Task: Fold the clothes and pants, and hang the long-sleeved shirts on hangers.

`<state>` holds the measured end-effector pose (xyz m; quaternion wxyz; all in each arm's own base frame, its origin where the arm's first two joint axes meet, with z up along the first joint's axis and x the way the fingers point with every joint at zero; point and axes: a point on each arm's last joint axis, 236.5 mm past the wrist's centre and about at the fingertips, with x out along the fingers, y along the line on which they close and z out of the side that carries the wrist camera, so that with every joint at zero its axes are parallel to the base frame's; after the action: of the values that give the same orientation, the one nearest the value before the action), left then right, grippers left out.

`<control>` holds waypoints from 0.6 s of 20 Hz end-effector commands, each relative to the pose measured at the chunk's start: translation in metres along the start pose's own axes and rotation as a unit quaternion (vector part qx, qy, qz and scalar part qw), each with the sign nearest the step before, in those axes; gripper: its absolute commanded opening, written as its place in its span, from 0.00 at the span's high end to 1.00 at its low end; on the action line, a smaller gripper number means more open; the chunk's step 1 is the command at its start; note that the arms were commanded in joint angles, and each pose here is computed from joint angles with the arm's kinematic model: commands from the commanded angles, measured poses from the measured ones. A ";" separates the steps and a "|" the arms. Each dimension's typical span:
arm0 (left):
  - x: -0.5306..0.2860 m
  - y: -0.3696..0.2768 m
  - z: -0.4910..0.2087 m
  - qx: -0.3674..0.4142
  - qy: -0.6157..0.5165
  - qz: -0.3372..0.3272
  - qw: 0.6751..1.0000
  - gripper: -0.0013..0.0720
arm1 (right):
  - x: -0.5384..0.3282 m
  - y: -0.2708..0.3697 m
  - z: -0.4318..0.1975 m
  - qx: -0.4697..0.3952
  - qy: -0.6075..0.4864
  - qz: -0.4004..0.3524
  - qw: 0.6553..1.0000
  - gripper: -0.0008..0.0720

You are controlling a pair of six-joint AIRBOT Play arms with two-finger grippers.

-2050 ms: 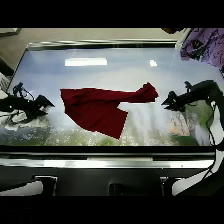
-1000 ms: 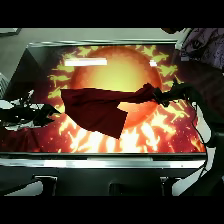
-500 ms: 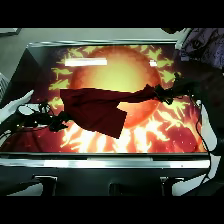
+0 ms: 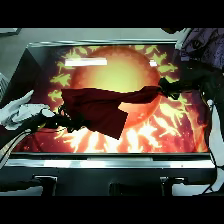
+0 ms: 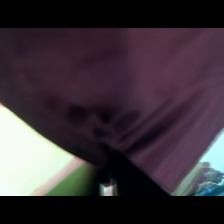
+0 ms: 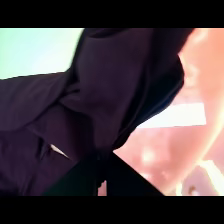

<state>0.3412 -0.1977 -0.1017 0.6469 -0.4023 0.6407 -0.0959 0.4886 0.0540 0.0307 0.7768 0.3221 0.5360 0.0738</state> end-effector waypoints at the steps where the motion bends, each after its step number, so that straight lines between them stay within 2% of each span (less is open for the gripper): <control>1: -0.008 -0.037 0.007 0.020 -0.005 -0.041 0.999 0.96 | -0.034 0.024 0.003 -0.019 -0.028 0.012 0.999 0.94; 4: -0.096 -0.111 0.061 0.109 -0.092 -0.097 0.985 0.96 | -0.092 0.058 0.029 -0.074 -0.101 0.013 0.992 0.94; 7: -0.243 -0.191 0.088 0.228 -0.214 -0.116 0.943 0.96 | -0.186 0.107 0.046 -0.136 -0.191 0.005 0.972 0.94; 9: -0.345 -0.230 0.070 0.291 -0.300 -0.108 0.902 0.96 | -0.254 0.129 0.035 -0.171 -0.243 -0.015 0.955 0.94; 12: -0.467 -0.266 -0.001 0.369 -0.416 -0.100 0.825 0.96 | -0.336 0.142 -0.016 -0.204 -0.287 -0.046 0.935 0.94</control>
<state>0.4331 -0.1016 0.3160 0.8885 -0.2741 0.2845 -0.2335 0.4334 0.0288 0.3185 0.9284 0.1826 0.3128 0.0828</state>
